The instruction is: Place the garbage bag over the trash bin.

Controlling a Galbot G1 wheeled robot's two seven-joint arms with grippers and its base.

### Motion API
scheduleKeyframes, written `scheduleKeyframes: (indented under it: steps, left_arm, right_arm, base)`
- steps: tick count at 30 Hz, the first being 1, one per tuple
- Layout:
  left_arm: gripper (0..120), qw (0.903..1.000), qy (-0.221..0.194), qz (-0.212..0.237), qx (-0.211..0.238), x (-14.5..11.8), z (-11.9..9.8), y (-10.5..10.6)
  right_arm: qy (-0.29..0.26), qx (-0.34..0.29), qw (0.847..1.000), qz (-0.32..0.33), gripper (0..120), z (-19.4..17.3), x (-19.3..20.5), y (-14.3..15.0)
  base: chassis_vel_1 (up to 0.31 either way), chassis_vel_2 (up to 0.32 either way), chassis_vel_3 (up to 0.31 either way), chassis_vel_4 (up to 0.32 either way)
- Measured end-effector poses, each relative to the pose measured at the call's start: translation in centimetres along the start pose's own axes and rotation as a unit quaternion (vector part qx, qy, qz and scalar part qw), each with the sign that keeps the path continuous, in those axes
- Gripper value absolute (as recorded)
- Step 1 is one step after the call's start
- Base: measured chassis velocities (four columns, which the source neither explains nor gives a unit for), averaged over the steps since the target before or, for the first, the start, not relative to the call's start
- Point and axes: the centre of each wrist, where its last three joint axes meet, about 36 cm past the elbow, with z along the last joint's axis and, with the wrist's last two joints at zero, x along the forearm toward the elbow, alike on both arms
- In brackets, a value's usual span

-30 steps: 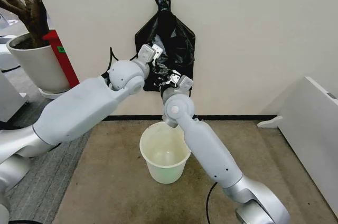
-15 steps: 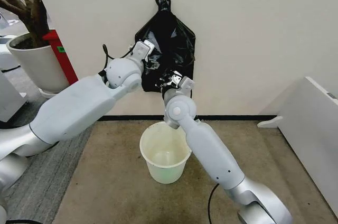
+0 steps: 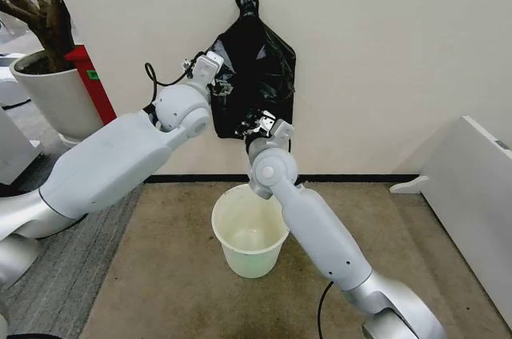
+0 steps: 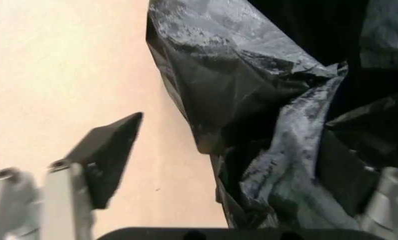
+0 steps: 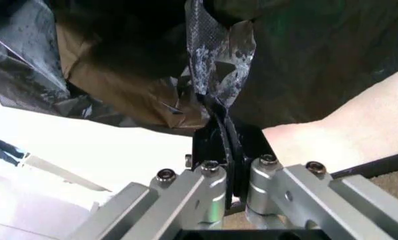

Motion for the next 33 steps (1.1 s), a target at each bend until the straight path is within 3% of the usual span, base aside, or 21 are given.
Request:
scheduleKeyframes:
  steps: [21, 33]
  left_arm:
    - [4, 0.9994, 0.006, 0.001, 0.033, 0.3, 0.9, 0.3]
    - [0, 0.9959, -0.010, 0.013, 0.089, 0.7, 0.5, 0.5]
  right_arm:
    - [-0.019, 0.021, 1.000, -0.014, 0, -0.5, 0.8, -1.1]
    - [-0.036, 0.064, 0.997, -0.031, 1, -0.8, 1.4, -2.2]
  base:
    - [0.000, 0.000, 0.000, 0.000]
    - [0.000, 0.000, 0.000, 0.000]
